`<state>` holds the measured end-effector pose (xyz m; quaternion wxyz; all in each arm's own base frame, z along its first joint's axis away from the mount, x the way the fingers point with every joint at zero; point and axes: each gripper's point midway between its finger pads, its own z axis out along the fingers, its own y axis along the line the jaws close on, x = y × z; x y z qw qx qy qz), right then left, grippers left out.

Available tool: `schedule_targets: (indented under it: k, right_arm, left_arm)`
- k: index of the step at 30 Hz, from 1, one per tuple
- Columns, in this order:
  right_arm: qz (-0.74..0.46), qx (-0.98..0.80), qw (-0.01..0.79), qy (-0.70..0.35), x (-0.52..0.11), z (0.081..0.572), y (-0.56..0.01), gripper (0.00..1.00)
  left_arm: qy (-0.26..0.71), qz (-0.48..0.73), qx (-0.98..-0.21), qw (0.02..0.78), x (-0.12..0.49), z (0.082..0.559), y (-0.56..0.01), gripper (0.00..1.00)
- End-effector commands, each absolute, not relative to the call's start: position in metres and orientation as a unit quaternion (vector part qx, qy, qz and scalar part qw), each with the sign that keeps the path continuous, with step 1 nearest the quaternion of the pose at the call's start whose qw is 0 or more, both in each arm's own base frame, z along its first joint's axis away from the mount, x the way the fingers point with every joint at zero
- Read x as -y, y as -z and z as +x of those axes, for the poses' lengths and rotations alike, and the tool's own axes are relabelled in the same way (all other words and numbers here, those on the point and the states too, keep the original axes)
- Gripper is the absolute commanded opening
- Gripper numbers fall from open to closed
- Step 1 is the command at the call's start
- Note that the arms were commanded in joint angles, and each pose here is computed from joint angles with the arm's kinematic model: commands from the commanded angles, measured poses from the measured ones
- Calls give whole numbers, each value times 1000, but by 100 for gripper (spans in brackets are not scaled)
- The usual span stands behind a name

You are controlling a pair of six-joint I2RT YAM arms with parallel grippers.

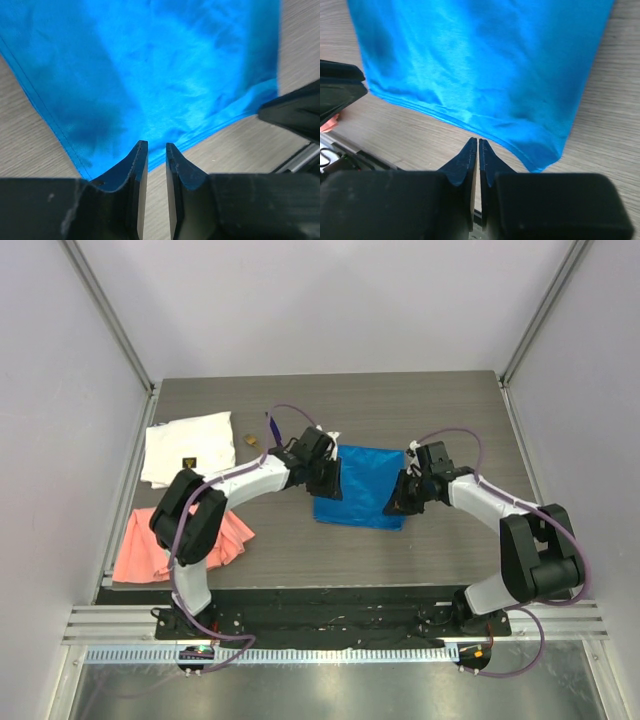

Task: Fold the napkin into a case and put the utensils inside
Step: Rotate the lower triangle-folded napkin at the center of the board.

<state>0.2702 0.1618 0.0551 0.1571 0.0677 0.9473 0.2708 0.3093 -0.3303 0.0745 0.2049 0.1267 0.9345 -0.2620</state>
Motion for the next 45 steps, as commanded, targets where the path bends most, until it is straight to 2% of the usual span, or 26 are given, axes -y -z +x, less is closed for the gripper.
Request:
schedule_targets:
  k: [1, 7, 13, 19, 25, 28, 30, 35, 41, 45]
  right_arm:
    - [81, -952, 164, -245, -151, 267, -43, 9]
    - [105, -962, 153, -201, -130, 254, -20, 4]
    - [130, -965, 154, -169, -107, 266, -2, 3]
    - [167, -961, 179, -129, -70, 301, -8, 2]
    - [161, -959, 220, -73, -42, 343, -37, 10]
    - [148, -953, 248, -96, -51, 360, -66, 14]
    - [121, -950, 264, -112, -68, 361, -85, 21]
    - [72, -950, 253, -168, -110, 334, -94, 29]
    - [27, -934, 201, -295, -185, 293, -95, 30]
    - [2, -936, 164, -313, -208, 268, -76, 28]
  left_arm:
    - [248, 124, -942, 190, 325, 304, -45, 23]
    - [233, 102, -951, 175, 313, 291, -21, 21]
    - [254, 91, -950, 156, 324, 266, -16, 20]
    - [285, 101, -944, 134, 356, 233, -23, 20]
    - [347, 140, -923, 95, 416, 192, -39, 22]
    - [389, 159, -902, 97, 438, 190, -68, 27]
    - [405, 162, -893, 113, 445, 194, -89, 32]
    - [405, 149, -888, 161, 420, 220, -132, 37]
    - [368, 107, -908, 168, 364, 260, -117, 36]
    - [341, 93, -919, 177, 343, 277, -101, 34]
